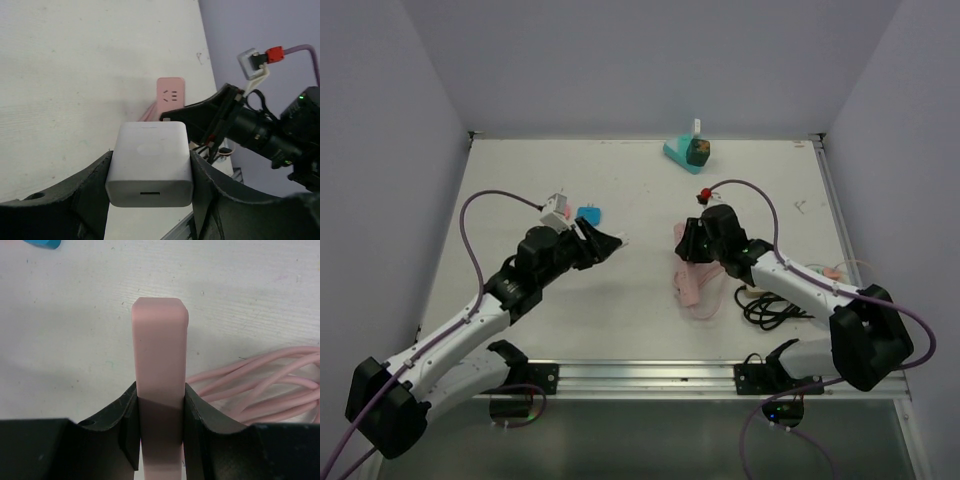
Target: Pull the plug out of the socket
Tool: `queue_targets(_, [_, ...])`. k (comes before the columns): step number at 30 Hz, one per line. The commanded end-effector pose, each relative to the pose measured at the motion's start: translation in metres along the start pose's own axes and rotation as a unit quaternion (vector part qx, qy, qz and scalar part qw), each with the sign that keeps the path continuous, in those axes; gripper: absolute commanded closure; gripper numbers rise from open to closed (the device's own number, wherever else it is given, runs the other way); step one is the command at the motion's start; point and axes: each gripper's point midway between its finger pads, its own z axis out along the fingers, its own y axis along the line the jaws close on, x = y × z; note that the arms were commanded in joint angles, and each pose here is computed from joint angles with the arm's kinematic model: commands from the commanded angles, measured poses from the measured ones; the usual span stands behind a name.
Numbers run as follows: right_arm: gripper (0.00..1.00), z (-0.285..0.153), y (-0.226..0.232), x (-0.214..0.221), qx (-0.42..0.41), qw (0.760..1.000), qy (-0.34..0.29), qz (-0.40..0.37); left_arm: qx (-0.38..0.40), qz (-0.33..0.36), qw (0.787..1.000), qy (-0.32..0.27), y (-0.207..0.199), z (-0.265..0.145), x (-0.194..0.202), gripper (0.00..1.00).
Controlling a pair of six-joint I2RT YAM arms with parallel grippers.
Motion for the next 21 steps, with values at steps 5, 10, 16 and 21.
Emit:
queue_targets(5, [1.00, -0.031, 0.025, -0.033, -0.053, 0.997, -0.038, -0.034, -0.179, 0.067, 0.980, -0.060, 0.079, 0.000, -0.036, 1.00])
queue_targets(10, [1.00, -0.038, 0.021, -0.026, -0.051, 0.998, -0.035, -0.027, -0.285, 0.065, 0.950, -0.111, 0.139, 0.008, -0.074, 1.00])
queue_targets(16, [1.00, -0.038, 0.020, -0.012, -0.061, 0.998, -0.022, -0.008, -0.348, 0.075, 0.921, -0.158, 0.190, 0.033, -0.111, 0.97])
queue_targets(21, [1.00, -0.036, 0.019, -0.003, -0.063, 0.998, -0.010, 0.005, -0.362, 0.095, 0.912, -0.167, 0.209, 0.057, -0.138, 0.92])
